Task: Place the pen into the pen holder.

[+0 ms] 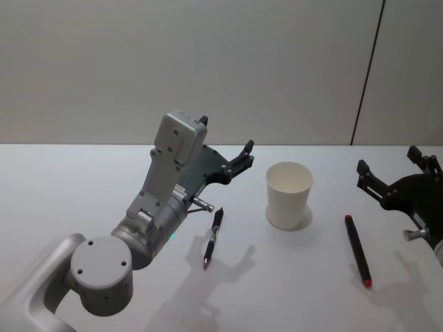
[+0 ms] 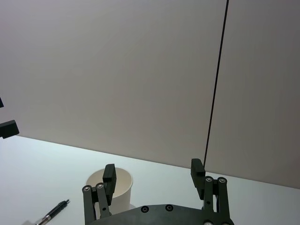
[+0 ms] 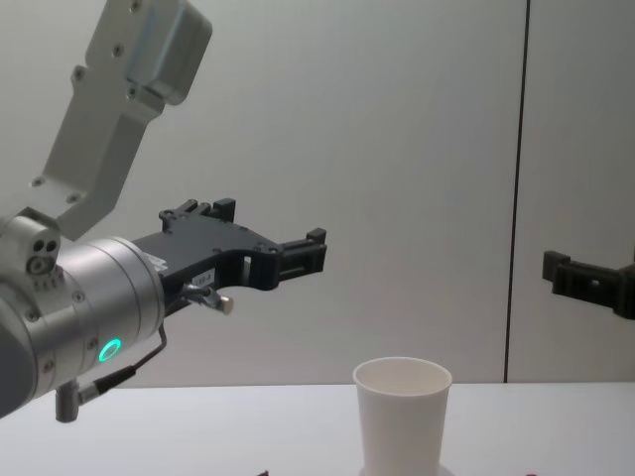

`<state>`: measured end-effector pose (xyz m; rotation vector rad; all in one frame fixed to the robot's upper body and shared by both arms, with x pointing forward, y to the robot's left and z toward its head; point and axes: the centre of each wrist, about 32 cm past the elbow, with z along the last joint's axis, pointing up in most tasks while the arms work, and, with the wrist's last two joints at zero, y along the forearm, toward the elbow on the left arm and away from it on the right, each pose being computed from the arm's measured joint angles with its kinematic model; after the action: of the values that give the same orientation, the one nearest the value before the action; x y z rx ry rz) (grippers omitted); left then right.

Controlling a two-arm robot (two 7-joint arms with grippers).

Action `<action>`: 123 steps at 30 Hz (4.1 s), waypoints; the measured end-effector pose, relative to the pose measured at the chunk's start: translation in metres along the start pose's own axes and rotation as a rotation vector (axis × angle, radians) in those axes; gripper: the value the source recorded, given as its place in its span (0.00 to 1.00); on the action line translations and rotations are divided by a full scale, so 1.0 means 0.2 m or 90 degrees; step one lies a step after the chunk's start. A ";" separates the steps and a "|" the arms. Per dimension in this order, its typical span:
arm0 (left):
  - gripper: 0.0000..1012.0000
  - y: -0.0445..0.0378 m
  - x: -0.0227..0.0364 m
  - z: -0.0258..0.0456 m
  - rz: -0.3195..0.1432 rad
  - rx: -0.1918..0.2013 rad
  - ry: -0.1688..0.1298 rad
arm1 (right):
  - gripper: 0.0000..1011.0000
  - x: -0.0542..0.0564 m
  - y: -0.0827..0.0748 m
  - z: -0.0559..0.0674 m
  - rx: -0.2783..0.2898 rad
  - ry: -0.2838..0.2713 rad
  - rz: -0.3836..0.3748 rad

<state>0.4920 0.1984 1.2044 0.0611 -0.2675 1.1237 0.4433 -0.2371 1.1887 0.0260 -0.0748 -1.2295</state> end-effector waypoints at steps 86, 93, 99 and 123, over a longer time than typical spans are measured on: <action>0.99 0.000 0.000 0.000 0.000 0.000 0.000 | 0.99 -0.06 0.07 -0.04 -0.232 0.074 -0.139; 0.99 0.000 0.000 0.000 0.000 0.000 0.000 | 0.99 -0.08 0.10 -0.08 -0.281 0.092 -0.154; 0.99 0.000 0.000 0.000 0.000 0.000 0.000 | 0.99 -0.09 0.15 -0.12 -0.313 0.105 -0.160; 0.99 0.000 0.000 0.000 0.000 0.000 0.000 | 0.99 -0.18 0.34 -0.21 -0.365 0.124 -0.163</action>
<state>0.4920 0.1984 1.2044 0.0612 -0.2676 1.1238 0.4984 -0.1817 1.1492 -0.3525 0.4634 -1.4599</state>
